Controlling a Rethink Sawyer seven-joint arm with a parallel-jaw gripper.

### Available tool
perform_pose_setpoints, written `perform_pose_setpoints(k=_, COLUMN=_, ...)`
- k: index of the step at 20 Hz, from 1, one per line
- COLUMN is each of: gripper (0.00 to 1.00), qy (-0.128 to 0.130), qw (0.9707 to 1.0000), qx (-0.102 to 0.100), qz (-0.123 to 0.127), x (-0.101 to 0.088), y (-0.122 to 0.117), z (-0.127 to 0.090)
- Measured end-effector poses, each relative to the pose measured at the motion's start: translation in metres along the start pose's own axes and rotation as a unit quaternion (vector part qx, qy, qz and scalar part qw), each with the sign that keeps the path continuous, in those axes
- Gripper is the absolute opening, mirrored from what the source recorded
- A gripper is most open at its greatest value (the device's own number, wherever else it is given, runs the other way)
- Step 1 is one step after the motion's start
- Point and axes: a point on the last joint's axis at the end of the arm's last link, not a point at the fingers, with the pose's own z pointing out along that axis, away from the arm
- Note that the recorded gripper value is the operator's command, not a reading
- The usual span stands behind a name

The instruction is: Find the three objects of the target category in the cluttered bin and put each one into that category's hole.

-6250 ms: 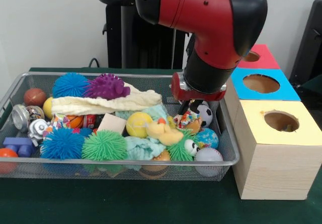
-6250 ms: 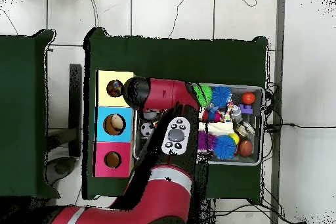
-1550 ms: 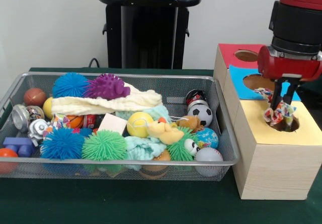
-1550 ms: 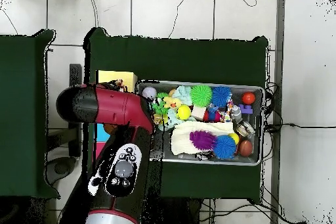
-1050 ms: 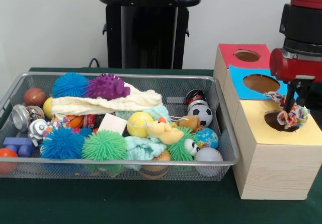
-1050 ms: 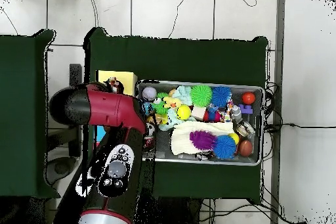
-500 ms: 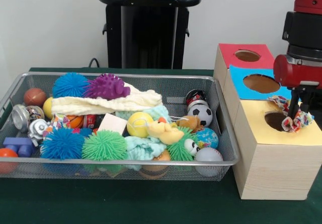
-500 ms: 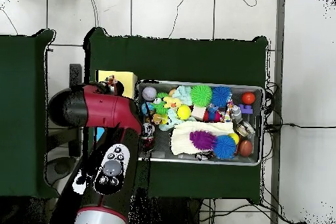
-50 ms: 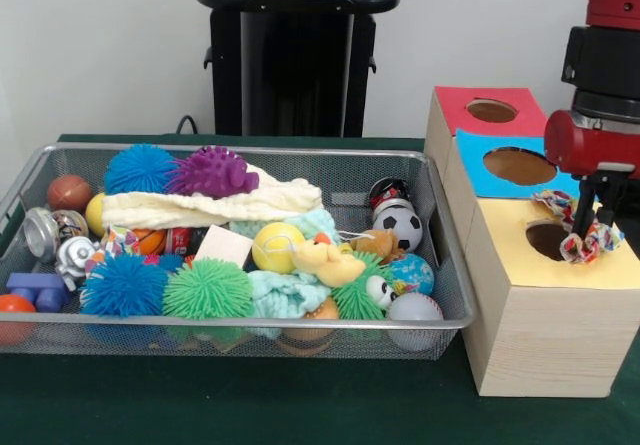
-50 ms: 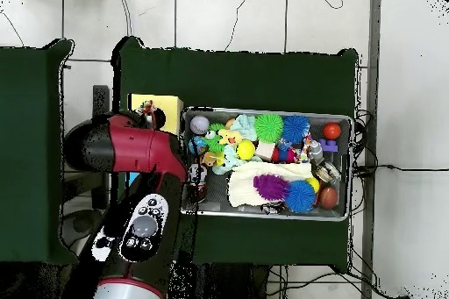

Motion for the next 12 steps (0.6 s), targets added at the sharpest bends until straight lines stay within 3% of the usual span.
perform_pose_setpoints(k=12, gripper=0.00, qy=-0.002, qw=0.9997, qx=0.024, qz=-0.008, x=0.0050, y=-0.0101, z=0.0010)
